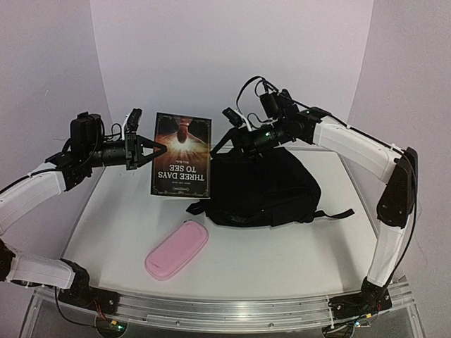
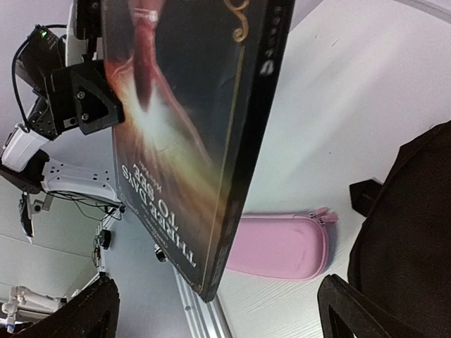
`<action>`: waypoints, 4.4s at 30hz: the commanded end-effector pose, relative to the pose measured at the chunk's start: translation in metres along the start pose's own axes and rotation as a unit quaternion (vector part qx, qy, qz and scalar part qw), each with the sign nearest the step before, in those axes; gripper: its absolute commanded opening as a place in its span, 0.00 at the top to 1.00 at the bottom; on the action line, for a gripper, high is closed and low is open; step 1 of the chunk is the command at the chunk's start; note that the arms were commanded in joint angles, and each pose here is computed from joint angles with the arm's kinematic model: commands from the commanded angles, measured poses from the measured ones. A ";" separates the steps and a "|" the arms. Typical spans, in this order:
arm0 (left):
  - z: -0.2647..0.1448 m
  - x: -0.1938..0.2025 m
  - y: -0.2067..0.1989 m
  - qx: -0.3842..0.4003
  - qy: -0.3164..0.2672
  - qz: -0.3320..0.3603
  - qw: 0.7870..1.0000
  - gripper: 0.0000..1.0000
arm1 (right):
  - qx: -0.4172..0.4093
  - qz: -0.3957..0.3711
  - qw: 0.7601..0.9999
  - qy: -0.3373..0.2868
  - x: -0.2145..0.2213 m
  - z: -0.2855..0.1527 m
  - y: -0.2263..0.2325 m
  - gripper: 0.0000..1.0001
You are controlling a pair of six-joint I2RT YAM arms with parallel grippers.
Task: Pack the student bag
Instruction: Pick up the book from the center of the board.
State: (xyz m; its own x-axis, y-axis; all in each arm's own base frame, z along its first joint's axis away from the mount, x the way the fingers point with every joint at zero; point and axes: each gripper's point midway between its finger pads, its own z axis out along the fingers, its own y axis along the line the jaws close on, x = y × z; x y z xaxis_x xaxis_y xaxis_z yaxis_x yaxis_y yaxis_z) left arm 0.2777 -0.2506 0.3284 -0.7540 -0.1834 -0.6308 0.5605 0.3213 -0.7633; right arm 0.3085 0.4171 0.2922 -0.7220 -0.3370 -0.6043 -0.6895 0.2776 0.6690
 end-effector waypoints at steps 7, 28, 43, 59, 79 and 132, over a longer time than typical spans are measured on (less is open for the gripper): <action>0.024 -0.003 -0.057 0.105 0.038 0.067 0.991 1.00 | -0.104 0.010 0.995 0.007 -0.001 0.004 0.038 0.13; 0.042 -0.002 -0.047 0.135 0.047 0.022 0.989 0.97 | -0.166 0.026 0.986 -0.020 -0.018 -0.006 0.067 0.83; -0.016 -0.037 0.015 -0.038 -0.230 -0.079 0.969 0.00 | -0.083 0.035 0.980 -0.177 -0.108 -0.083 0.046 1.00; 0.026 -0.008 0.005 0.085 -0.276 -0.096 0.953 0.00 | -0.046 0.084 0.963 -0.252 -0.142 -0.098 0.010 1.00; 0.081 -0.008 -0.030 0.212 -0.291 -0.064 0.931 0.15 | -0.122 0.140 0.940 -0.288 -0.137 -0.092 0.003 1.00; 0.020 -0.044 -0.055 0.202 -0.397 -0.039 0.895 1.00 | -0.166 0.145 0.938 -0.269 -0.082 -0.042 -0.004 0.61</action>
State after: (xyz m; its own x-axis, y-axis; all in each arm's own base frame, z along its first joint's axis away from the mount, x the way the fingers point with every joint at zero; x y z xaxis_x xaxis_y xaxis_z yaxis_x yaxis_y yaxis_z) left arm 0.3085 -0.3339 0.3159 -0.5839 -0.6949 -0.4198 0.5530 0.0381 -0.8323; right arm 0.3899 0.4092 0.3296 -0.8957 0.2474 -0.3695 -0.3850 -0.0157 0.9228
